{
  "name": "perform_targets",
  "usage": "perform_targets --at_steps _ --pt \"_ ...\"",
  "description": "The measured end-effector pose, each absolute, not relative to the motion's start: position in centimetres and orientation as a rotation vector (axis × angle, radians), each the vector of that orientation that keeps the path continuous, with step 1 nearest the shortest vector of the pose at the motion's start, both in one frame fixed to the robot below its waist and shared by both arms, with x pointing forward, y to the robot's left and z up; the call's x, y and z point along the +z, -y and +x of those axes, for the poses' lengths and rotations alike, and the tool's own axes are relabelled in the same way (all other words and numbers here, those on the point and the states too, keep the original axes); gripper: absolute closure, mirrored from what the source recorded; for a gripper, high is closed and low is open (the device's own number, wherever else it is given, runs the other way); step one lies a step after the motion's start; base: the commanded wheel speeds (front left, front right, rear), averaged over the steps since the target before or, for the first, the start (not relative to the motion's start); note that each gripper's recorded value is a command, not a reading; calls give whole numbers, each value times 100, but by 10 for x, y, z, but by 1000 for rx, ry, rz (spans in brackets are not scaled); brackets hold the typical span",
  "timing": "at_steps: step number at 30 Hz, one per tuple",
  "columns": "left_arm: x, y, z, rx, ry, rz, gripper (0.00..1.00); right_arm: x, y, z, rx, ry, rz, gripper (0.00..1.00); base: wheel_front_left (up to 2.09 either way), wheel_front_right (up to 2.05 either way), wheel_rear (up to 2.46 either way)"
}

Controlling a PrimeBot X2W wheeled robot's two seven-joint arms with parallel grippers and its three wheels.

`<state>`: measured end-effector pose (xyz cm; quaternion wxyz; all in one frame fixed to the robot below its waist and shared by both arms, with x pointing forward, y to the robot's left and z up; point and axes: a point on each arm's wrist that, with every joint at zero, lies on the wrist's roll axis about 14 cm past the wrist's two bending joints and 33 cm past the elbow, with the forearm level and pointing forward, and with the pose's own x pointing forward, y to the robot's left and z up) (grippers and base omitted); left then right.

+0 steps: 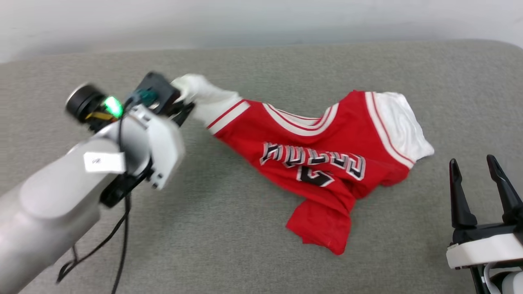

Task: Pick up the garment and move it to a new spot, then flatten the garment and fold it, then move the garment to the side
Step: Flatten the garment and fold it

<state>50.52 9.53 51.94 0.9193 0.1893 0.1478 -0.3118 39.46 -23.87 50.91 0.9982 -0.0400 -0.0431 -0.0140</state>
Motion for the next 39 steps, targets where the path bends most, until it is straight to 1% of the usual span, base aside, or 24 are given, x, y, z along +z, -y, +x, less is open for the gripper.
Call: perform_targets --at_steps 5,10,15,21,24,25,32,36,39 --pt "496 -160 477 -471 -383 329 100 511 228 399 4 95 -74 0 0 0 0" --pt "464 -198 446 -352 -475 256 100 507 223 401 17 86 -74 0 0 0 0" --pt "428 -219 414 -270 -582 183 100 502 225 400 14 71 -74 0 0 0 0" --pt "383 -221 375 -248 -732 105 100 499 230 397 3 54 -81 0 0 0 0" --pt "376 -219 369 -233 -745 66 100 499 231 395 2 53 -82 0 0 0 0" --pt "383 -225 372 -200 -688 58 0 501 231 393 3 53 -83 0 0 0 0" --pt "439 -244 392 -89 -427 55 0 509 231 390 6 72 -81 0 0 0 0" --pt "471 -246 392 -56 -320 44 0 518 229 393 21 92 -93 0 0 0 0" --pt "506 -254 398 -9 -207 78 0 526 226 400 50 103 -113 0 0 0 0"
